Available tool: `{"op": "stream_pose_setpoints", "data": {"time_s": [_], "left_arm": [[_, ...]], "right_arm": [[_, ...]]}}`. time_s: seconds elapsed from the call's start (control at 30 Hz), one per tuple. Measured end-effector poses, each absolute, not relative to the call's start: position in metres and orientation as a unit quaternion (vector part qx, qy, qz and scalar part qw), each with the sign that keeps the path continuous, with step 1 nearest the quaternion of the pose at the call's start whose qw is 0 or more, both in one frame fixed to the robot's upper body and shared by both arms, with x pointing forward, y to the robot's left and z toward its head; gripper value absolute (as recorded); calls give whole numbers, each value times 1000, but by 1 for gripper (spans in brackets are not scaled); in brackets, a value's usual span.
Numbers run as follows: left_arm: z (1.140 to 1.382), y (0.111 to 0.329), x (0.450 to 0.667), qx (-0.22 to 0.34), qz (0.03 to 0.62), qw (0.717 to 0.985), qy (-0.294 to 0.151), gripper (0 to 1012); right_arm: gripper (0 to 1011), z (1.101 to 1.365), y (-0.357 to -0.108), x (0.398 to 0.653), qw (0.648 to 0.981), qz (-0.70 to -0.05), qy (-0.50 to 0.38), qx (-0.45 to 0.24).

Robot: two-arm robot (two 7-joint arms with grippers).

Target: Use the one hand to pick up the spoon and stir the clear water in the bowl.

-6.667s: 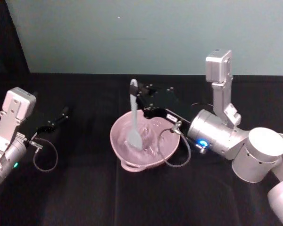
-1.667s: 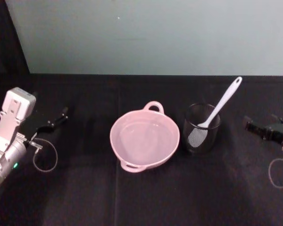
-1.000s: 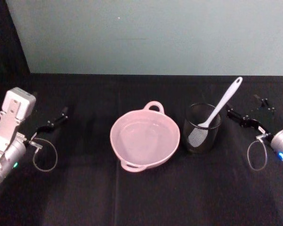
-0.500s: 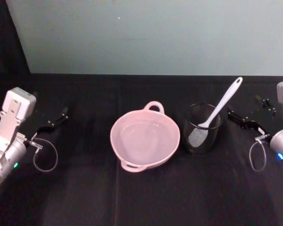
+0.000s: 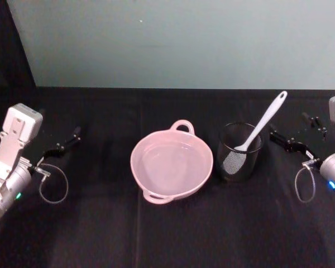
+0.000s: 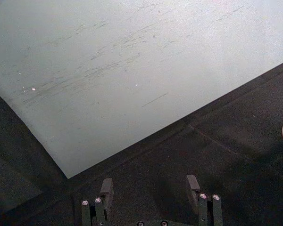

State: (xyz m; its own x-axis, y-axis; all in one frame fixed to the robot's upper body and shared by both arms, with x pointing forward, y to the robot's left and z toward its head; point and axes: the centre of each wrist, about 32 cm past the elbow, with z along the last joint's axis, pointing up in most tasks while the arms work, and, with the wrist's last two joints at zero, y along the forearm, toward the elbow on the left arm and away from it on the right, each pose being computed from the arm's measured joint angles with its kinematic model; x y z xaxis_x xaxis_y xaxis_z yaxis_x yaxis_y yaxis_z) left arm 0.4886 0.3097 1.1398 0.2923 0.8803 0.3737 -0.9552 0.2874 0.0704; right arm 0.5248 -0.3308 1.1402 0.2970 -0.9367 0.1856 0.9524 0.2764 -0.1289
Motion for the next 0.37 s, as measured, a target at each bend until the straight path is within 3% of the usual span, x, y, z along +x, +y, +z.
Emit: {"op": "stream_pose_setpoints", "data": {"time_s": [0.37], "left_arm": [[1140,310,489,142,580,791,-132,1011]], "right_arm": [[1003,1140,-331,525,799,-591,-35,-106]]}}
